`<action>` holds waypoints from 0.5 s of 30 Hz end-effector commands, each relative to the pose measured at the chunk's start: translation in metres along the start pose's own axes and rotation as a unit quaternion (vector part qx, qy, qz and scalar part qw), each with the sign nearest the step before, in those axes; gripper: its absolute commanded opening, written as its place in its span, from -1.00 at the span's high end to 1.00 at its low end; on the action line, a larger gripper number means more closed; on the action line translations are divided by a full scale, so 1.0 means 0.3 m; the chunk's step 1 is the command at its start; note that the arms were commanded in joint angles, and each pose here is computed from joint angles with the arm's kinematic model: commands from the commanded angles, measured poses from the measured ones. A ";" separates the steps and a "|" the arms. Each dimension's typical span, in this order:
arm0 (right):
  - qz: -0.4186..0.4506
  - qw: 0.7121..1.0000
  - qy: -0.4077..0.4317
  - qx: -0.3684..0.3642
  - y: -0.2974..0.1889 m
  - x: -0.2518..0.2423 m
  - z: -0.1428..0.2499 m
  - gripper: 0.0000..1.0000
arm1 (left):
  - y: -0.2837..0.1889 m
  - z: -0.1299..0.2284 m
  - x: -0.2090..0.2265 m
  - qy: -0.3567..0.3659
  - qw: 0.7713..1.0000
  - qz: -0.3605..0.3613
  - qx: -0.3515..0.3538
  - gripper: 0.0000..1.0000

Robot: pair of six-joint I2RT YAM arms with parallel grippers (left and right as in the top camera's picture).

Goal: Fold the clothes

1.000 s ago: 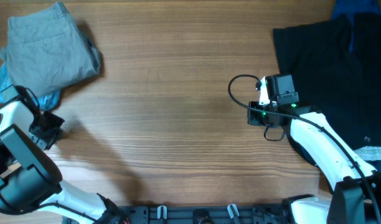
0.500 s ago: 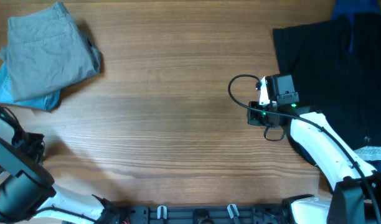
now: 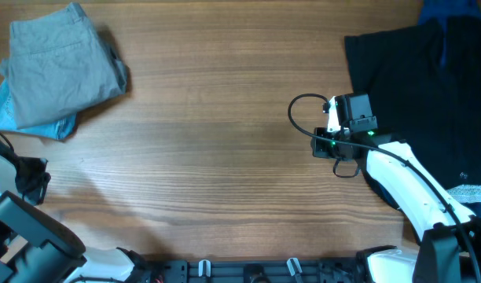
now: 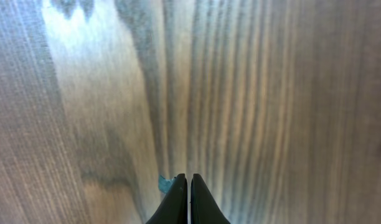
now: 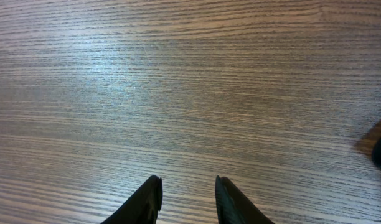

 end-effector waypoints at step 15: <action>0.010 1.000 -0.008 -0.002 -0.012 -0.010 0.000 0.33 | -0.280 -0.369 -0.268 0.108 0.941 0.171 -0.271 -1.00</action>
Point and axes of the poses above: each gripper's point midway between its finger pads, its own y axis out along the fingers, its own x axis along the line the jaws close on, z = x × y, the point moved 1 cm from there along -y, back along the fingers, and after that the axes turned 13 degrees about y, right-handed, at the moved point
